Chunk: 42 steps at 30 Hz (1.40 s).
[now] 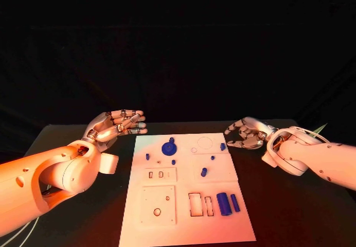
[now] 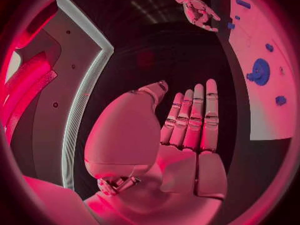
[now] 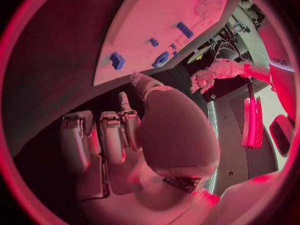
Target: Assemble the parts on the task board
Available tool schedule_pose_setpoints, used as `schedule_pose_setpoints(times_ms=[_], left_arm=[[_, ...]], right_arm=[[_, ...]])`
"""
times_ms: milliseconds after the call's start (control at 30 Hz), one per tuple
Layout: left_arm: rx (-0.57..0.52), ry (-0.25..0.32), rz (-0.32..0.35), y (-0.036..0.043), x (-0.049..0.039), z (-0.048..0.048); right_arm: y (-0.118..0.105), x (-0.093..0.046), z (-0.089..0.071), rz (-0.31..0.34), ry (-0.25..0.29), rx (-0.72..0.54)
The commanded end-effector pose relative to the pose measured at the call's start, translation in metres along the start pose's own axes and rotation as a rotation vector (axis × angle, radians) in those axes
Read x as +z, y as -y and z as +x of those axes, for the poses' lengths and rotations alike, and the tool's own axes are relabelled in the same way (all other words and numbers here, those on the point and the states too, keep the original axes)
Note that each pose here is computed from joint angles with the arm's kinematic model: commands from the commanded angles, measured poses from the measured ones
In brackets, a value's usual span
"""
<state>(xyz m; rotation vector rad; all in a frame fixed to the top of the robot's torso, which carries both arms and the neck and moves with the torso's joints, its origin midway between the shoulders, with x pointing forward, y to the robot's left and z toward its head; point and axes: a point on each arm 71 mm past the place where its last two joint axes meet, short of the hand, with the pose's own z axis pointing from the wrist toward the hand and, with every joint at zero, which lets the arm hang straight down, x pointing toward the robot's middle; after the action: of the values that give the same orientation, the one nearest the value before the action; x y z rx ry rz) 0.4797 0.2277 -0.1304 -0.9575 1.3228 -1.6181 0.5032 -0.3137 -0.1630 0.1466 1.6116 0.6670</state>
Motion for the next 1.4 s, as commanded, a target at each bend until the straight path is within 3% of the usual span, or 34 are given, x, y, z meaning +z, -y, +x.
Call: schedule_pose_setpoints(times_ms=[33,467,1400], left_arm=[[-0.013,-0.02,0.008,0.0003,0.0005,0.0023],[-0.012,-0.017,0.007,0.0002,-0.0002,0.0007],[-0.009,-0.011,0.005,0.0011,-0.0023,-0.0024]], right_arm=[[0.001,0.0,0.007,-0.041,-0.046,0.003],[0.01,0.002,0.024,-0.013,-0.064,-0.027],[0.013,0.012,0.035,0.037,-0.038,-0.02]])
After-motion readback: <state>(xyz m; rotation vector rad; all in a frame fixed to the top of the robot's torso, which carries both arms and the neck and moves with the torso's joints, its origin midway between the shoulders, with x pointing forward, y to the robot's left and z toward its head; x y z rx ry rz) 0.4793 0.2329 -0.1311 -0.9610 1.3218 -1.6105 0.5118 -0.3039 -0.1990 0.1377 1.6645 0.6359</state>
